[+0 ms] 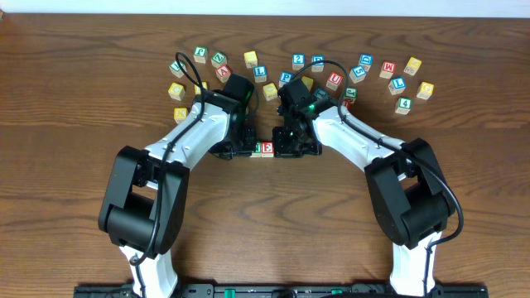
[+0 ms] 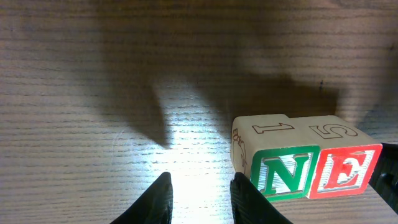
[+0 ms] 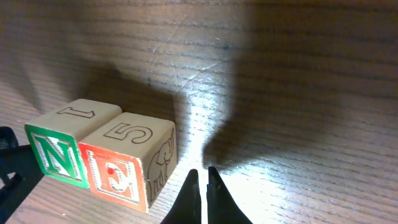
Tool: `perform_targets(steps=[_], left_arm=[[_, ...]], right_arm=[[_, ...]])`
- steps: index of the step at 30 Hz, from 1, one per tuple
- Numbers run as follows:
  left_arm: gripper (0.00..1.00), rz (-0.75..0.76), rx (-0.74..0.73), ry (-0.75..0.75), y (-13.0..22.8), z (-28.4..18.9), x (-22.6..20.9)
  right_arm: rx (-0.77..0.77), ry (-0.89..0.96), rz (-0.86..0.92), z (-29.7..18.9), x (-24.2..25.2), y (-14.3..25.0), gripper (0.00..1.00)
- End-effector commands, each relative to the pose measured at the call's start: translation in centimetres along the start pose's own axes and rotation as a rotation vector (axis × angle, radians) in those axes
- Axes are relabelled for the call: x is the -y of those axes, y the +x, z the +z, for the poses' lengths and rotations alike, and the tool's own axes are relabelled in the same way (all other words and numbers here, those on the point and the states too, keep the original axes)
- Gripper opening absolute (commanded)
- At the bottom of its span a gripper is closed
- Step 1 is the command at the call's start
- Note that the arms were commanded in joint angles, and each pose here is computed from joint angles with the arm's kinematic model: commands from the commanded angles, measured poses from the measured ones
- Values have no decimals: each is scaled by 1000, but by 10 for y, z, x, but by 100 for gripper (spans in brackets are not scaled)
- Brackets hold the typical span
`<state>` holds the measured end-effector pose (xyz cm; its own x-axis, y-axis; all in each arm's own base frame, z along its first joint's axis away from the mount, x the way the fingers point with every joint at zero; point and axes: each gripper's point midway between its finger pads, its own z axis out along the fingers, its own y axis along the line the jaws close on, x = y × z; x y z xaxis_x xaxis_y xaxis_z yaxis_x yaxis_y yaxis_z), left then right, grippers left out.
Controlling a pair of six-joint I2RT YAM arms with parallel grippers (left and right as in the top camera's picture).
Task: Spell out NEURIPS
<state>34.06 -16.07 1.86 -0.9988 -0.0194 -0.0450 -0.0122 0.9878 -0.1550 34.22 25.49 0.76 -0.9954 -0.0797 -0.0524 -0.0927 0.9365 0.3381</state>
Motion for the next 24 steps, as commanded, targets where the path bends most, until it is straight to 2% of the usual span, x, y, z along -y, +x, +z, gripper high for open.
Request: perform_targets(steps=[1, 13, 24], left_arm=[[31, 18, -18, -22, 5, 6, -4], [31, -12, -11, -26, -3, 4, -19], [32, 32, 38, -8, -15, 4, -17]], right_arm=[[19, 11, -12, -4, 1, -6, 1], [63, 31, -20, -10, 2, -14, 1], [157, 40, -38, -12, 0, -35, 4]])
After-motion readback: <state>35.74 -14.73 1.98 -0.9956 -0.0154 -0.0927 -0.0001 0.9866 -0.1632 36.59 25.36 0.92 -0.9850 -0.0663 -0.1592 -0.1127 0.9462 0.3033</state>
